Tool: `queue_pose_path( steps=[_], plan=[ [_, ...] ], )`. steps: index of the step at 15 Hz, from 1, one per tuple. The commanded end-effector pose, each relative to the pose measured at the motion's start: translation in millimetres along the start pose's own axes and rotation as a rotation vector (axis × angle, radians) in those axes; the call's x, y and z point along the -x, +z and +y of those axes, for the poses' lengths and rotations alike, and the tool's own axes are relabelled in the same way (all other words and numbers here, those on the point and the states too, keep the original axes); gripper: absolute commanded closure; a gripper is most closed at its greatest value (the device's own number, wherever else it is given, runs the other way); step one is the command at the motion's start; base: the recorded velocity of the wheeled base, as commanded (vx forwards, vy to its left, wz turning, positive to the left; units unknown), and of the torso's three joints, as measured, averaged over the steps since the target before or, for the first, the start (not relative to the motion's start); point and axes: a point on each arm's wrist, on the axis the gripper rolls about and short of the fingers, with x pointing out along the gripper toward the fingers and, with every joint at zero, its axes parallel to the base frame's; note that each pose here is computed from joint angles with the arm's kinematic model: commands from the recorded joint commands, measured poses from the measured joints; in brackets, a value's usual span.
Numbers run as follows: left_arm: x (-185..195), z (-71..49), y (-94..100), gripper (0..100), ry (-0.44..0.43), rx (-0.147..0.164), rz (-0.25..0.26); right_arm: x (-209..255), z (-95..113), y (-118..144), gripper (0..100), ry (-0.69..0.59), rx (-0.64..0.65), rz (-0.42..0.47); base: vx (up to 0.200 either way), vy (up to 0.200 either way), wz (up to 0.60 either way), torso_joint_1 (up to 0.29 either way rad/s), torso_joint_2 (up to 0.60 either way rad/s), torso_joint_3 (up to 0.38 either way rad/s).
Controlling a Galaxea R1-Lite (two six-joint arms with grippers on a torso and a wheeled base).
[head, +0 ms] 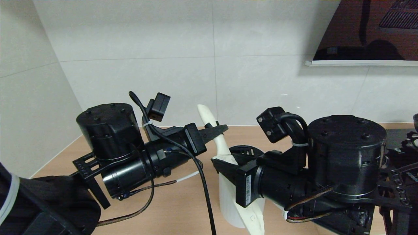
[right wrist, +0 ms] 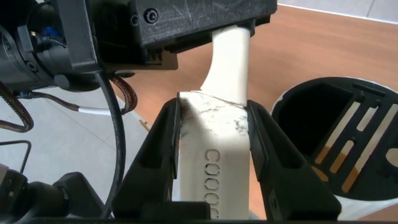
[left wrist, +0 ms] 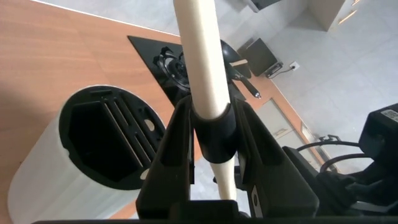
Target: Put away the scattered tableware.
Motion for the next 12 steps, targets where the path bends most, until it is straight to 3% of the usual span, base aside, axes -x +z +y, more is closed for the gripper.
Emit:
queue_pose_path(
  steps=[1,8,10,12],
  plan=[
    [0,-0.9,1.0,100,-0.003,0.0,-0.004,0,0,-1,0,-0.002,0.001,0.002,0.0,0.0,0.0,0.0,0.0,0.0],
    [1,-4.5,3.6,100,-0.009,-0.003,-0.012,10,-6,13,0,-0.015,-0.01,-0.043,0.0,0.0,0.0,0.0,0.0,0.0],
    [5,-12.7,11.6,100,-0.009,-0.01,-0.045,17,-18,24,0,-0.05,-0.02,-0.076,0.0,0.0,0.0,0.0,0.0,0.0],
    [13,-34.3,34.1,100,0.063,-0.011,-0.129,31,-43,49,0,-0.125,-0.028,-0.167,0.0,0.0,0.0,0.0,0.0,0.0]
  ],
)
